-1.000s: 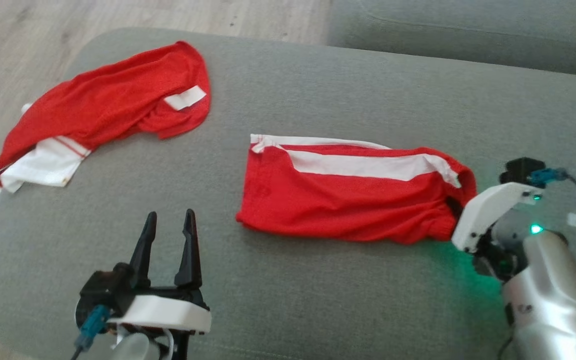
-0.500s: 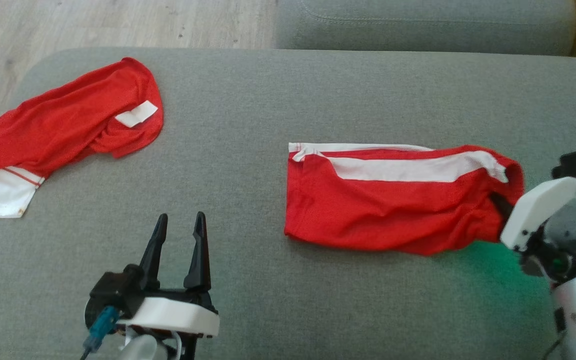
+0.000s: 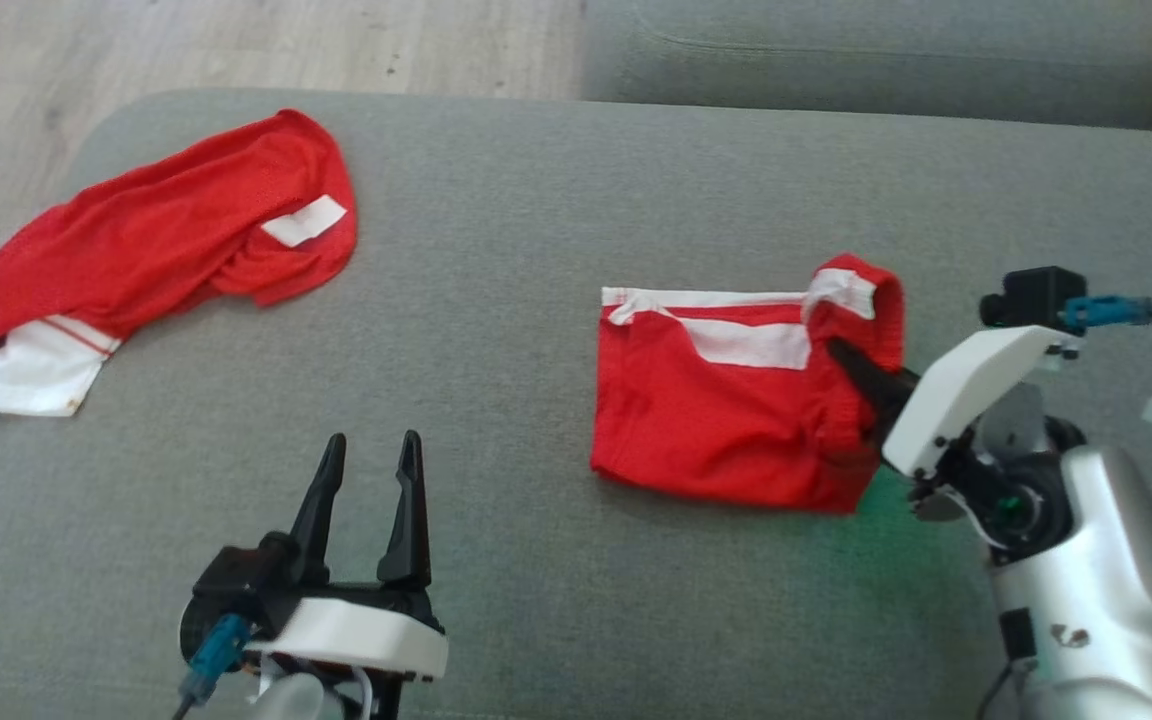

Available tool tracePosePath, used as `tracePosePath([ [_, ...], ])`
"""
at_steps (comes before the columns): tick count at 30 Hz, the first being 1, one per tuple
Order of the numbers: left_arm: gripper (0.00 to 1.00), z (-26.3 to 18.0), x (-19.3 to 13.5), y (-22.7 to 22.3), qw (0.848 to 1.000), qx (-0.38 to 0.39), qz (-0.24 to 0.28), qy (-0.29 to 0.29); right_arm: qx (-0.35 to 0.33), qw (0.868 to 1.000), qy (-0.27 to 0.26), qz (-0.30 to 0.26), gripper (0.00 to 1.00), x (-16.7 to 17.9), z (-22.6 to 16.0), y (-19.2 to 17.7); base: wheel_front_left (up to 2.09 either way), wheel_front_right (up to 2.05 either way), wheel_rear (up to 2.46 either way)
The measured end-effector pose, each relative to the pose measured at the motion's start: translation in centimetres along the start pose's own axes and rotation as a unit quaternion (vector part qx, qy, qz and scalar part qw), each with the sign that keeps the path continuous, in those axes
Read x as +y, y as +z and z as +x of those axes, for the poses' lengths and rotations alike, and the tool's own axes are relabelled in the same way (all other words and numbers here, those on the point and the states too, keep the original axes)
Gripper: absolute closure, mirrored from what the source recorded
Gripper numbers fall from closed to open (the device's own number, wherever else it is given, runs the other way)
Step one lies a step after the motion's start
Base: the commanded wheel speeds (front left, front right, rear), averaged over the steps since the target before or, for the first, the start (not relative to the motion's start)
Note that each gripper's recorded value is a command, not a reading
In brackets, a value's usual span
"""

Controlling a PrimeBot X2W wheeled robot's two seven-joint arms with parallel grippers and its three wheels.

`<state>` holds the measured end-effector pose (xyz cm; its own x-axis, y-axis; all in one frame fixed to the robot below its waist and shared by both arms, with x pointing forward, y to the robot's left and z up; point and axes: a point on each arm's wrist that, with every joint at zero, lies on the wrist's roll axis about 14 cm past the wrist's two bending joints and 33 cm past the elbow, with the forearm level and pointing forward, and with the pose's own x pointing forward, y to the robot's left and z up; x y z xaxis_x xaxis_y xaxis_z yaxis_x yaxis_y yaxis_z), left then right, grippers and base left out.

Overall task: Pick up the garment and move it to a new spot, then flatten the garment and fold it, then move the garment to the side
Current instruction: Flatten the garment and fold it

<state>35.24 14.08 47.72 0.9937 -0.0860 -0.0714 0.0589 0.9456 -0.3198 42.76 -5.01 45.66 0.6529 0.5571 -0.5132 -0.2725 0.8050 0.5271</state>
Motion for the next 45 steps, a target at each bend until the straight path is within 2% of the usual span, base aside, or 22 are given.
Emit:
tracePosePath([
  [14, 0.0, -1.5, 2.0, 0.6, 0.999, -0.014, -0.009, 0.038, 0.053, 0.997, 0.05, -0.014, 1.0, 4.6, 5.2, -2.7, 0.0, 0.0, 0.0],
  [15, 0.0, -1.7, 2.1, 0.6, 0.999, -0.014, -0.01, 0.042, 0.059, 0.997, 0.051, -0.017, 0.81, 4.8, 5.5, -3.0, 0.0, 0.0, 0.0],
  [16, 0.0, -1.8, 2.3, 0.5, 0.999, -0.013, -0.01, 0.046, 0.065, 0.996, 0.053, -0.021, 0.51, 5.1, 5.7, -3.3, 0.0, 0.0, 0.0],
  [17, 0.0, -1.9, 2.4, 0.5, 0.999, -0.013, -0.01, 0.048, 0.067, 0.996, 0.056, -0.025, 0.0, 5.4, 5.9, -3.5, 0.0, 0.0, 0.0],
  [27, 0.0, -2.1, 1.9, 0.8, 0.999, -0.019, -0.011, 0.038, 0.048, 0.993, 0.091, -0.052, 0.0, 8.6, 5.9, -3.4, 0.0, 0.0, 0.0],
  [30, 0.0, -1.9, 1.3, 0.8, 0.999, -0.02, -0.011, 0.029, 0.022, 0.994, 0.092, -0.056, 0.0, 8.7, 5.4, -2.6, 0.0, 0.0, 0.0],
  [33, 0.0, -1.6, 0.7, 0.9, 1.0, -0.02, -0.01, 0.018, -0.028, 0.993, 0.076, -0.09, 0.0, 8.1, 4.9, -0.9, 0.0, 0.0, 0.0],
  [38, 0.0, -1.0, -0.5, 0.9, 1.0, -0.02, -0.004, -0.005, -0.13, 0.981, 0.041, -0.137, 0.0, 6.5, 3.0, 3.2, 0.0, 0.0, 0.0],
  [41, 0.0, -0.4, -1.0, 1.1, 1.0, -0.021, 0.001, -0.013, -0.185, 0.97, 0.013, -0.159, 0.0, 4.9, 1.3, 5.2, 0.0, 0.0, 0.0],
  [45, 0.0, 0.6, -1.2, 1.9, 0.999, -0.03, 0.007, -0.018, -0.24, 0.954, -0.031, -0.176, 0.0, 2.1, -1.5, 5.8, 0.0, 0.0, 0.0],
])
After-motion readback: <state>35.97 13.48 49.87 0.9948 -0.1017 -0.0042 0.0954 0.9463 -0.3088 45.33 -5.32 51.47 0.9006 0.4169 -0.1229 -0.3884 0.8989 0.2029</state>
